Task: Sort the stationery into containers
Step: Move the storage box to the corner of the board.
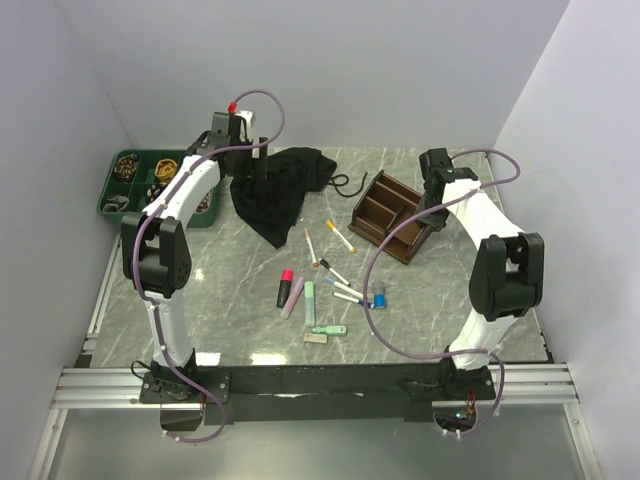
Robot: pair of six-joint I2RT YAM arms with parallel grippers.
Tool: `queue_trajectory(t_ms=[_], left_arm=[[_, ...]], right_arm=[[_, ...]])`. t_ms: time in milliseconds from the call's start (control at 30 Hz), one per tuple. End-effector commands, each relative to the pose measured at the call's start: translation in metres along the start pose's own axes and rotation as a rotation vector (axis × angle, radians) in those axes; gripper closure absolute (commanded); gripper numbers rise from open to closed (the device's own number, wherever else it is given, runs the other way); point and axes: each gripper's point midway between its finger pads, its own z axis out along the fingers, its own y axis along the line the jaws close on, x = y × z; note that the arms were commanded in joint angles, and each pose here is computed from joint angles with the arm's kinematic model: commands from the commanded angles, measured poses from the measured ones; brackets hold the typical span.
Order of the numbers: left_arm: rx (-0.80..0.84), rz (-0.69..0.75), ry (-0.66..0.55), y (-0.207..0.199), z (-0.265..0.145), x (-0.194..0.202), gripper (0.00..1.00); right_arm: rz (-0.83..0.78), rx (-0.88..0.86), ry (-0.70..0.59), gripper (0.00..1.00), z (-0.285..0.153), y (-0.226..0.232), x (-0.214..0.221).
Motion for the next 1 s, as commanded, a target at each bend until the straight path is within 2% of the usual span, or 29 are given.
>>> queue_trajectory(t_ms=[0, 67, 100, 267, 333, 467, 533, 700, 800, 967], left_arm=[[-0.013, -0.010, -0.049, 0.002, -0.012, -0.016, 0.01], [-0.017, -0.008, -0.054, 0.003, -0.015, -0.017, 0.00], [-0.019, -0.004, -0.048, 0.003, -0.014, -0.014, 0.01], [-0.027, 0.017, -0.036, 0.006, -0.019, -0.005, 0.00], [-0.032, 0.025, -0.044, 0.008, -0.021, -0.006, 0.01], [-0.022, 0.034, -0.045, 0.007, -0.022, -0.004, 0.01], [-0.007, 0.042, -0.046, 0.004, -0.025, -0.004, 0.01], [0.168, 0.101, -0.085, -0.024, -0.047, -0.005, 0.01], [0.252, 0.164, -0.076, -0.036, -0.060, 0.008, 0.00], [0.301, 0.177, -0.001, -0.044, -0.067, 0.039, 0.01]], right_arm=[[-0.001, -0.022, -0.063, 0.65, -0.001, 0.007, -0.029], [-0.023, -0.050, -0.088, 0.72, -0.002, 0.014, -0.039], [-0.055, -0.076, -0.114, 0.79, -0.005, 0.020, -0.049], [-0.204, -0.091, -0.188, 0.84, 0.005, 0.033, -0.077], [-0.227, -0.094, -0.236, 0.92, 0.006, 0.038, -0.097], [-0.260, -0.124, -0.252, 1.00, 0.028, 0.049, -0.119], [-0.257, -0.146, -0.302, 1.00, 0.027, 0.056, -0.137], [-0.311, -0.157, -0.387, 1.00, 0.035, 0.073, -0.172], [-0.351, -0.177, -0.414, 1.00, 0.035, 0.079, -0.180], [-0.441, -0.200, -0.480, 1.00, 0.034, 0.087, -0.191]])
